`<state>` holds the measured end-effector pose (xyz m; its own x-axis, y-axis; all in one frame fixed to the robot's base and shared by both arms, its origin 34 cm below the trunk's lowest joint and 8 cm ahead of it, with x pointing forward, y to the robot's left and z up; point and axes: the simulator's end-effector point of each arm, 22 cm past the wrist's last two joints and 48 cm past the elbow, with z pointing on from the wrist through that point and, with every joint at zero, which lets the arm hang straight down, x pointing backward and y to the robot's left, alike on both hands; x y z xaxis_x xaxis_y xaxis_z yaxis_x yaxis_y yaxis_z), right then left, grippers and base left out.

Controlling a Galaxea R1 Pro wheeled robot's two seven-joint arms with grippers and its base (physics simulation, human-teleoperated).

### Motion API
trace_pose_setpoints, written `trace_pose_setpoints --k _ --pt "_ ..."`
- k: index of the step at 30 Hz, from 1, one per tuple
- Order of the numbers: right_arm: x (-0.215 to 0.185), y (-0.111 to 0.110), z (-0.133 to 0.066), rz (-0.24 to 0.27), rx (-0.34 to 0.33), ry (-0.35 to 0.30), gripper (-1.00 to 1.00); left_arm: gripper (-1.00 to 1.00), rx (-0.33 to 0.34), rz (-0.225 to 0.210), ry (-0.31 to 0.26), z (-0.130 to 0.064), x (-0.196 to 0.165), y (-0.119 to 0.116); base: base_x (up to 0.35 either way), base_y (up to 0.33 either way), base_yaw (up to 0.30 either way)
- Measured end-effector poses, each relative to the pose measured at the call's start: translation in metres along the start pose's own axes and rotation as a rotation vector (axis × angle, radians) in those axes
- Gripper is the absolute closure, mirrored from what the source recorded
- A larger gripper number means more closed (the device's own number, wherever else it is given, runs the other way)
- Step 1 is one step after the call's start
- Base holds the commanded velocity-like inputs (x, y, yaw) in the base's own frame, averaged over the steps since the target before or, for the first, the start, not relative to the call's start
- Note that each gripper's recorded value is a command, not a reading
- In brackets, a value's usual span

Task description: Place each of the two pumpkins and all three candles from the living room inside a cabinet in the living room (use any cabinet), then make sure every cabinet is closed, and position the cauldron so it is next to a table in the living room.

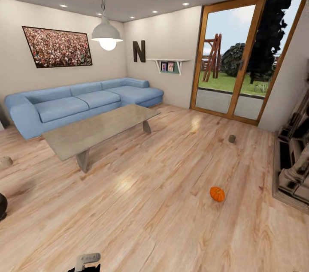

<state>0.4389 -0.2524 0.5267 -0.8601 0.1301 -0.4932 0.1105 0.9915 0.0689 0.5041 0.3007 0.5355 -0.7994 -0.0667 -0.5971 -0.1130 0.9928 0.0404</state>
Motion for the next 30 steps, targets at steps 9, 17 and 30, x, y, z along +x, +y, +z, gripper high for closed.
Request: trace_pose_setpoints --k 9,17,30 --pt "0.004 -0.001 0.001 0.003 0.002 0.010 -1.00 -1.00 -0.001 0.000 0.010 0.001 0.005 0.000 0.316 -0.036 -0.222" --pt "0.008 -0.001 0.002 0.004 0.002 0.019 -1.00 -1.00 -0.001 0.001 0.023 0.002 0.011 0.000 0.326 0.021 -0.222" --pt "0.013 -0.001 0.003 -0.002 0.004 0.032 -1.00 -1.00 -0.002 0.003 0.039 0.004 0.018 0.001 0.323 0.086 -0.222"
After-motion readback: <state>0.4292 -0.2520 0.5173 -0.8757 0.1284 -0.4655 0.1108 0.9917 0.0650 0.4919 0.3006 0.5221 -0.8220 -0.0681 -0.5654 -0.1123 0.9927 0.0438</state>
